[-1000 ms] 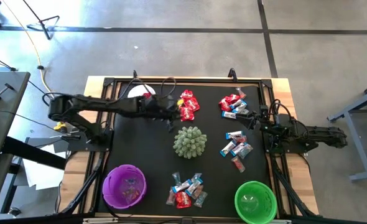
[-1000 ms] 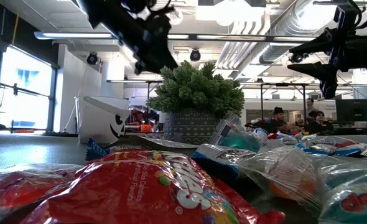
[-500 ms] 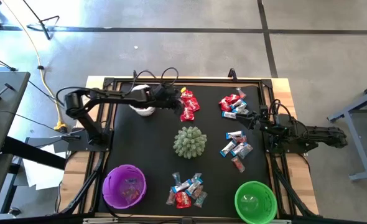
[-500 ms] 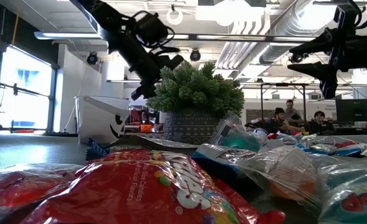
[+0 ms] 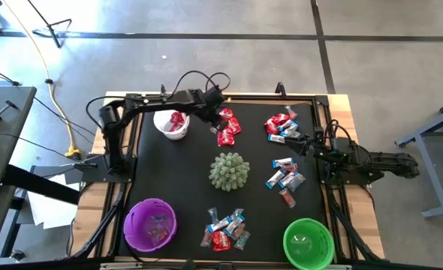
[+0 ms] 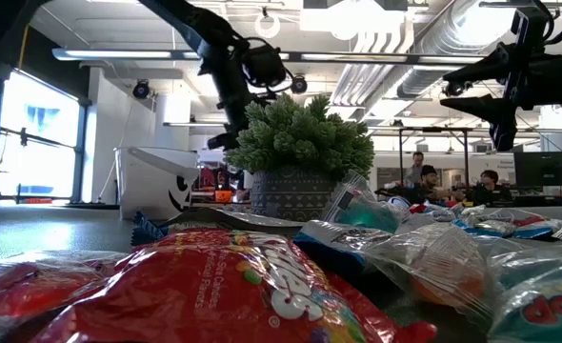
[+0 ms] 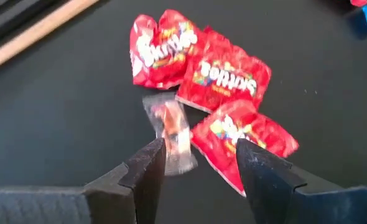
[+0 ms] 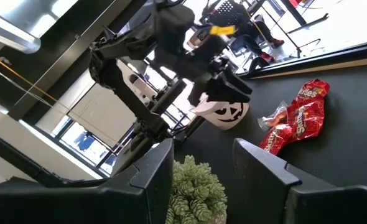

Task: Organize candy in baskets
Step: Put the orange gummy into the purple bucket

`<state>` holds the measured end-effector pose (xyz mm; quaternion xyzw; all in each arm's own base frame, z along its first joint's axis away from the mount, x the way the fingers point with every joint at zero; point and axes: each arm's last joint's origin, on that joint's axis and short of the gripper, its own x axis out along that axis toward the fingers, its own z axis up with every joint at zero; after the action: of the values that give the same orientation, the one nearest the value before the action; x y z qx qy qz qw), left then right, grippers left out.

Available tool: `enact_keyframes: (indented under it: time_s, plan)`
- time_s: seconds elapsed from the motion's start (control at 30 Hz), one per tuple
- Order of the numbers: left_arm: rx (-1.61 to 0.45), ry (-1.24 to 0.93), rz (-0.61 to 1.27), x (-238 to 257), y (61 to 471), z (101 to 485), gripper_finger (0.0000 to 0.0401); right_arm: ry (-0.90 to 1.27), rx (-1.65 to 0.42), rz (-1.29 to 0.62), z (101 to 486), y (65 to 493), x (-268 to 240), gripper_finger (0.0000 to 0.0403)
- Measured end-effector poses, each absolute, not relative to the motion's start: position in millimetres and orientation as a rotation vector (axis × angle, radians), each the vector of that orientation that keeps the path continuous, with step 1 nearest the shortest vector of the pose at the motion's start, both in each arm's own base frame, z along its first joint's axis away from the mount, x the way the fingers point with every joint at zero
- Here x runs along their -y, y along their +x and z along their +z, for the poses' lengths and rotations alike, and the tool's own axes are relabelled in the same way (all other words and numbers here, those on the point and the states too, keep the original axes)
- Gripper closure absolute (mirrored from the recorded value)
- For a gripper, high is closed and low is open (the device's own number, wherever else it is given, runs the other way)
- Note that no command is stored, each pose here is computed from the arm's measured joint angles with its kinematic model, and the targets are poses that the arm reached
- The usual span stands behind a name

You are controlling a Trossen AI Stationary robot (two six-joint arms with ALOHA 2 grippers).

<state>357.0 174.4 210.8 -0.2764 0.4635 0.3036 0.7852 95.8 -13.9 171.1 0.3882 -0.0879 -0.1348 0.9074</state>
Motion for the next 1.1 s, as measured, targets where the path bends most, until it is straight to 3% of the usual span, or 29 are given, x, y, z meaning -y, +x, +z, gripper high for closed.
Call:
enact_keyframes:
  time_s: [0.33,1.1]
  plan:
    - [-1.114,-0.582,0.591,-192,364,181,0.0217,0.801,0.181,-0.278,171,96,14,0.0240]
    - [-1.099,-0.637,0.560,-193,364,181,0.0217,0.801,0.181,-0.278,171,96,14,0.0240]
